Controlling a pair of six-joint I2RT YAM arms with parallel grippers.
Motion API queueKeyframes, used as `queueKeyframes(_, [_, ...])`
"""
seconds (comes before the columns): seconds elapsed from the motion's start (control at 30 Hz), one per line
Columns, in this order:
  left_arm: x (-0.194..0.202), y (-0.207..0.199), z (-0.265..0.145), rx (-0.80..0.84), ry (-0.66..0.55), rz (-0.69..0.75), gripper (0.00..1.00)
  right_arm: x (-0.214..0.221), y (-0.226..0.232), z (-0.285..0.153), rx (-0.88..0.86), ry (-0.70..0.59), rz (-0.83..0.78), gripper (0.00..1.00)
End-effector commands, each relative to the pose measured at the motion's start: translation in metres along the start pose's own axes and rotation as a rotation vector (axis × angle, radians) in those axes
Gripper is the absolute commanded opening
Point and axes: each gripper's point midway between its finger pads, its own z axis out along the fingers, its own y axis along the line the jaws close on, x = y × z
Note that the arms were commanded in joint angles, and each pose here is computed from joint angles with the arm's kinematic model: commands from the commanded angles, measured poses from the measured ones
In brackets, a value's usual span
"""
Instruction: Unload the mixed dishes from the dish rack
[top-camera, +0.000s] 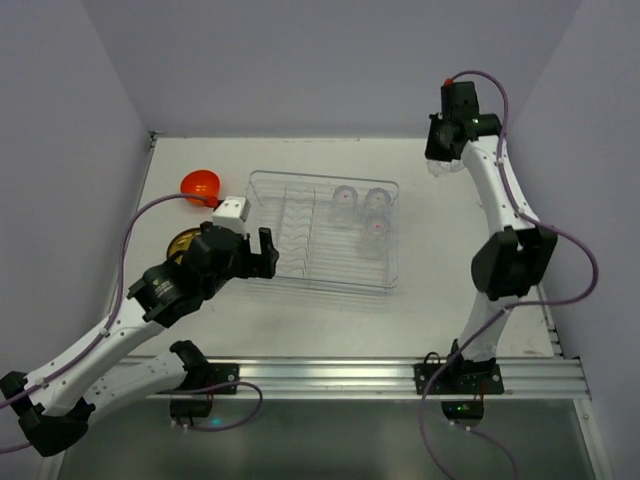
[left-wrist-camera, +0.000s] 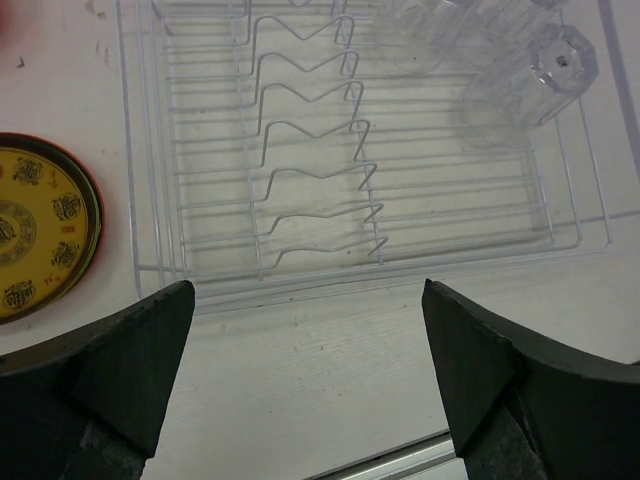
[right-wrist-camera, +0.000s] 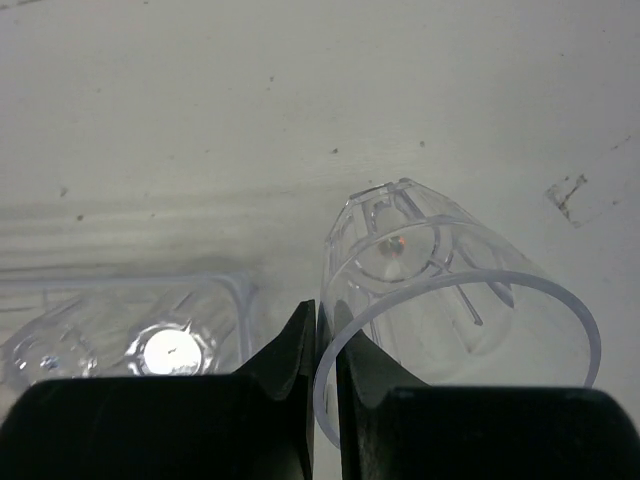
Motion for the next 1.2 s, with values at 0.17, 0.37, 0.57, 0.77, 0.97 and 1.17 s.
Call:
queueKeyframes(0.17, [0.010, 0.001, -0.013, 0.096, -0.041, 0.072, 1.00, 0.048, -0.028, 0.082, 0.165, 0.357, -0.163, 0.00])
queueKeyframes(0.37, [0.013, -0.001, -0.010, 0.109, -0.047, 0.069, 1.00, 0.086, -0.028, 0.115, 0.133, 0.458, -0.158, 0.01])
queueKeyframes(0.57, [0.014, 0.000, -0.008, 0.103, -0.038, 0.073, 1.00, 0.115, -0.024, 0.124, 0.090, 0.527, -0.132, 0.07])
queueKeyframes(0.77, [0.014, 0.001, -0.007, 0.095, -0.034, 0.076, 1.00, 0.096, -0.020, 0.101, 0.071, 0.446, -0.100, 0.46])
queueKeyframes(0.97, [0.009, -0.001, -0.003, 0.072, -0.032, 0.044, 1.00, 0.059, -0.018, 0.045, 0.037, 0.297, -0.031, 0.72])
queueKeyframes(1.17, [-0.001, -0.025, 0.014, 0.095, -0.005, -0.059, 1.00, 0.020, -0.037, -0.034, 0.093, -0.007, 0.060, 0.99])
